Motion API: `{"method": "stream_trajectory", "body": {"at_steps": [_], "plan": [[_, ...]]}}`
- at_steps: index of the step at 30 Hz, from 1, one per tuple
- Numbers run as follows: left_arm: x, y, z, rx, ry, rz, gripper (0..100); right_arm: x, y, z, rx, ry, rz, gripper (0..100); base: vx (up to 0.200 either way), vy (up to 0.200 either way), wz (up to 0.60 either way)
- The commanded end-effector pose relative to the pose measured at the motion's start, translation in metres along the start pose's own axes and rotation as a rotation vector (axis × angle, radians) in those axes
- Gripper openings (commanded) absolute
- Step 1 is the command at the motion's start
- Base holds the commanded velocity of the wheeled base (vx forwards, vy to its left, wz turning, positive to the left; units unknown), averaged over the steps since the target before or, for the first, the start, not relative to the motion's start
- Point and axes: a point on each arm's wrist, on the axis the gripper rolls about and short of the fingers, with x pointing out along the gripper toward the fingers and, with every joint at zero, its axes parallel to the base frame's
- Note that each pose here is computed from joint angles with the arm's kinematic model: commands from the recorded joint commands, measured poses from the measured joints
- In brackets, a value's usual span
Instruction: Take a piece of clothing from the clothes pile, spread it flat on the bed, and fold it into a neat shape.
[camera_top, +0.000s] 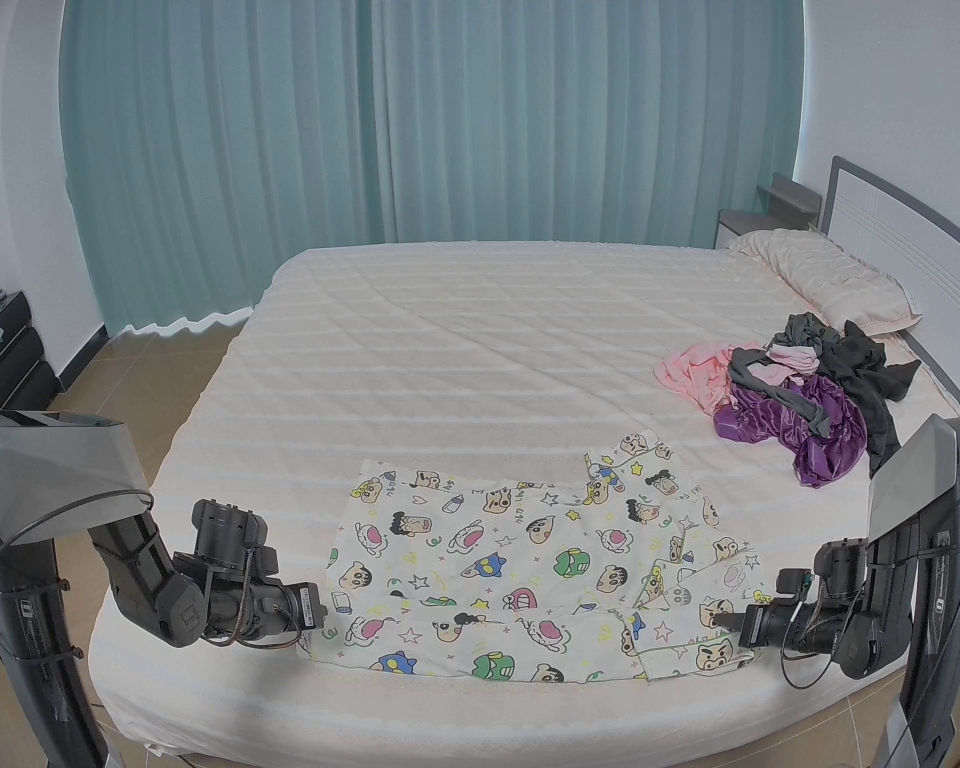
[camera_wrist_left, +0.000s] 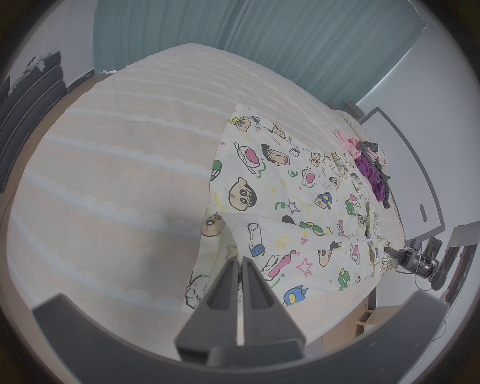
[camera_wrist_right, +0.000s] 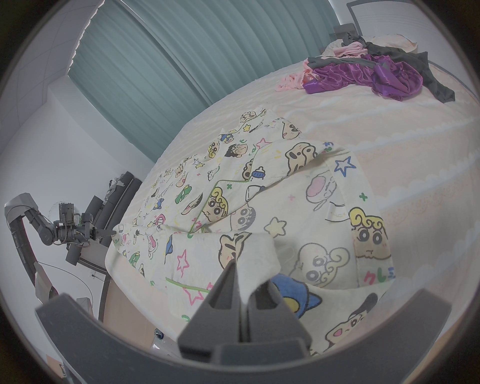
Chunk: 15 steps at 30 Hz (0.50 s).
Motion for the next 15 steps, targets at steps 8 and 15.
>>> {"method": "stream_trajectory", "body": {"at_steps": [8, 15], "plan": [[-0.034, -0.005, -0.009, -0.004, -0.018, -0.013, 0, -0.005, 0.001, 0.006, -0.010, -0.038, 0.000, 0, 0.000, 0.000, 0.00], [-0.052, -0.006, -0.017, -0.010, 0.008, -0.004, 0, -0.006, 0.002, 0.008, -0.013, -0.043, 0.002, 0, 0.000, 0.000, 0.00]]}}
